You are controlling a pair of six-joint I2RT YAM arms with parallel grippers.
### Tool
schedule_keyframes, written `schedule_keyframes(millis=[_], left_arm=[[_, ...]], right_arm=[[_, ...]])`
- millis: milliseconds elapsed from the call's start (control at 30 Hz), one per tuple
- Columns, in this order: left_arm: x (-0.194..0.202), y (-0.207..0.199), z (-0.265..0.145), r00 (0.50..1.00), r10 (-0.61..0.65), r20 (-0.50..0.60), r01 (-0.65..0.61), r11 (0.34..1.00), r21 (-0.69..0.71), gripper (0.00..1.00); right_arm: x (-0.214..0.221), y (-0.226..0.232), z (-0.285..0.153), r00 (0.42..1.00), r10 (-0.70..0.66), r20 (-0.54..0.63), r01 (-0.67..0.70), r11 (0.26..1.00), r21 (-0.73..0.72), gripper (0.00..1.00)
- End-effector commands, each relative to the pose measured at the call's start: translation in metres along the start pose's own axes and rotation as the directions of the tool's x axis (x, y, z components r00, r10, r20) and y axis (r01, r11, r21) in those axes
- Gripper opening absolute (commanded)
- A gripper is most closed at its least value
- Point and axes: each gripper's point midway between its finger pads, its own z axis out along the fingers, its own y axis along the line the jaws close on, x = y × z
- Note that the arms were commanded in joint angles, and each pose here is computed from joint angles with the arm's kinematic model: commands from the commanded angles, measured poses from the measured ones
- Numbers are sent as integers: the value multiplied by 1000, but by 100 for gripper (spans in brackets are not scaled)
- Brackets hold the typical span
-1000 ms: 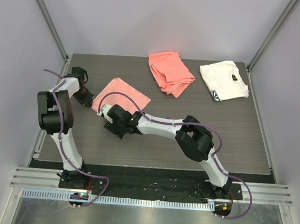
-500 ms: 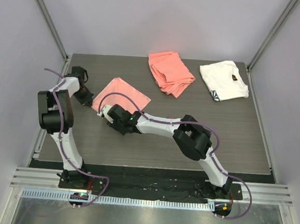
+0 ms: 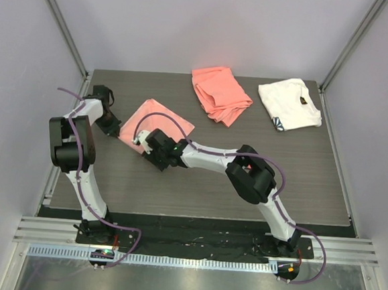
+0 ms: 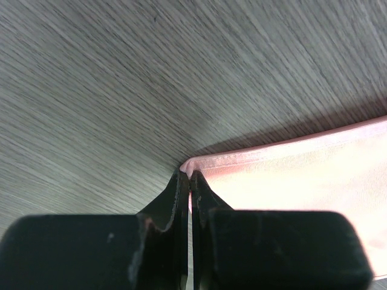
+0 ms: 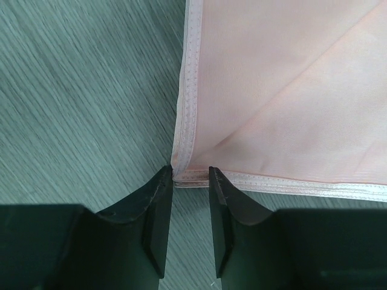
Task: Fold the napkin into a case and place the utensils inside
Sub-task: Pick up the upper triangle-folded napkin from the center of the board.
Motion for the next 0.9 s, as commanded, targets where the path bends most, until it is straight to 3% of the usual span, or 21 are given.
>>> schedule_keyframes(millis=[0,267,500,867], left_arm=[[4,1,10,999,27,-21,-28,1000,-15,0],[1,-3,9,1000,25,-19,-25,1000,-3,0],[-8,-15,-5,1000,-2,-8,3,998,63,0],[-18,-13,-53,992,-124,1,122,977,174,0]], right_arm=[[23,2,10,998,25,-50,-27,999,-30,31],[28,-7,3,998,1,-57,0,1000,19,14],[1,2,-10,1000,-14,23,15,1000,-25,2],[-43,39,-62,990,89,110,-74,988,-133,1]])
